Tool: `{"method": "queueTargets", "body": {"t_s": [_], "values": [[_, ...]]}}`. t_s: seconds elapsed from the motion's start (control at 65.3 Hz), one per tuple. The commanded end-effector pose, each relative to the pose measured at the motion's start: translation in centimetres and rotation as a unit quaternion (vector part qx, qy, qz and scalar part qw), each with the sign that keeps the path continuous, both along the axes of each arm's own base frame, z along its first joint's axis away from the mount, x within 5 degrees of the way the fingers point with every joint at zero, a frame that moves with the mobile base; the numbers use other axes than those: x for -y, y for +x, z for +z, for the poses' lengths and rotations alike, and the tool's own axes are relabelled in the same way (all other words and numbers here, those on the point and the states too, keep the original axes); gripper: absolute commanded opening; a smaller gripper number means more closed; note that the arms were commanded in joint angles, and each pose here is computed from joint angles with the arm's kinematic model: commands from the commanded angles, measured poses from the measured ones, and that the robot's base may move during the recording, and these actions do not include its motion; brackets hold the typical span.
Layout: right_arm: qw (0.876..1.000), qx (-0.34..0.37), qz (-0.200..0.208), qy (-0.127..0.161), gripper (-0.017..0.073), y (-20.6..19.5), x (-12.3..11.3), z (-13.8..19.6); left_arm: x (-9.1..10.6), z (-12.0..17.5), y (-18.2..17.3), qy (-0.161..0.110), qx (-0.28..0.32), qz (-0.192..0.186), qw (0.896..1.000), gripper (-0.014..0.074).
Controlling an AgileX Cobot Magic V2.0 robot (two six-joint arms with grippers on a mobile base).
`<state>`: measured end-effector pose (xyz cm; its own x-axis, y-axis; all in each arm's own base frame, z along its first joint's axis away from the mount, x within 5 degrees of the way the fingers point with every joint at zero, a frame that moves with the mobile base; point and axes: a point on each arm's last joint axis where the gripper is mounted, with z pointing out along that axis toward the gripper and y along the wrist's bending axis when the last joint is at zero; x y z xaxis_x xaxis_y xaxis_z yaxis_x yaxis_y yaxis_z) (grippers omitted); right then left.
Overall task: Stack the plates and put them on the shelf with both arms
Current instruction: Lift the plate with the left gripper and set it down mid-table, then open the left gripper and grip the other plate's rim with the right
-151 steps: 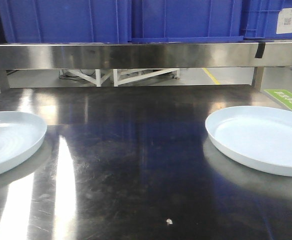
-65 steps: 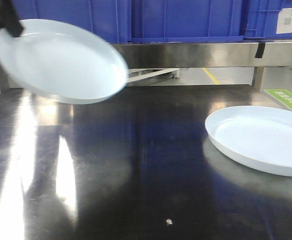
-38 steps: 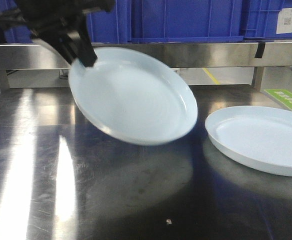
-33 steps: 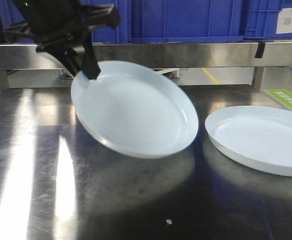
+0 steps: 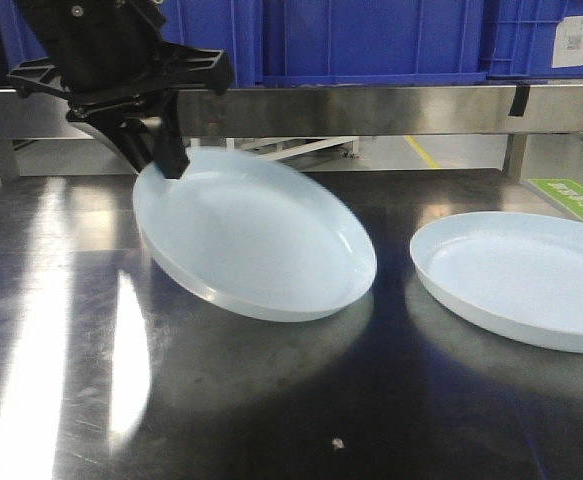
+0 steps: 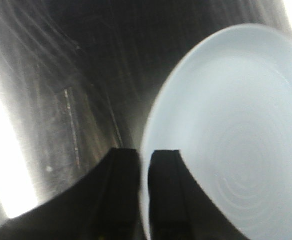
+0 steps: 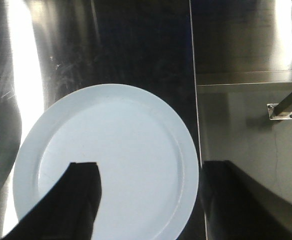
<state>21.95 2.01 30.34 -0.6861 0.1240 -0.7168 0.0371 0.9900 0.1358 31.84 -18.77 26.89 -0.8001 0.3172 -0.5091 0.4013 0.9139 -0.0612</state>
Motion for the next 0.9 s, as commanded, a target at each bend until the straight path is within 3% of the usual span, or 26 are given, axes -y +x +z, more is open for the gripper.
{"method": "queueTargets", "body": {"t_s": [0.0,0.077,0.199,0.306,0.383,0.49,0.551,0.704,0.888], "values": [[0.998,0.055,0.003,-0.005,0.0526,0.4,0.1,2.0,0.0,2.8,0.0,-0.020,0.057,-0.001,0.998,0.0364],[0.998,0.055,0.003,-0.005,0.0526,0.4,0.1,2.0,-0.1,2.8,0.1,-0.017,0.057,0.008,0.998,0.0491],[0.998,0.055,0.003,-0.005,0.0526,0.4,0.1,2.0,-0.3,2.8,0.1,-0.011,0.057,0.023,0.998,0.0506],[0.998,0.055,0.003,-0.005,0.0526,0.4,0.1,2.0,-0.4,2.9,0.1,-0.007,0.053,0.024,0.998,0.0425],[0.998,0.055,0.003,-0.005,0.0526,0.4,0.1,2.0,-0.4,3.6,0.1,-0.007,0.053,0.026,0.998,0.0306],[0.998,0.055,0.003,-0.005,0.0526,0.4,0.1,2.0,-0.8,5.4,-0.3,-0.016,0.077,0.026,0.997,0.0073],[0.998,0.055,0.003,-0.005,0.0526,0.4,0.1,2.0,-1.3,7.0,-0.8,-0.031,0.104,0.029,0.994,0.0102],[0.998,0.055,0.003,-0.005,0.0526,0.4,0.1,2.0,-4.5,11.9,-2.5,-0.079,0.176,0.069,0.979,0.0085],[0.998,0.055,0.003,-0.005,0.0526,0.4,0.1,2.0,-9.9,16.1,-5.3,-0.084,0.259,0.125,0.954,0.0085]]}}
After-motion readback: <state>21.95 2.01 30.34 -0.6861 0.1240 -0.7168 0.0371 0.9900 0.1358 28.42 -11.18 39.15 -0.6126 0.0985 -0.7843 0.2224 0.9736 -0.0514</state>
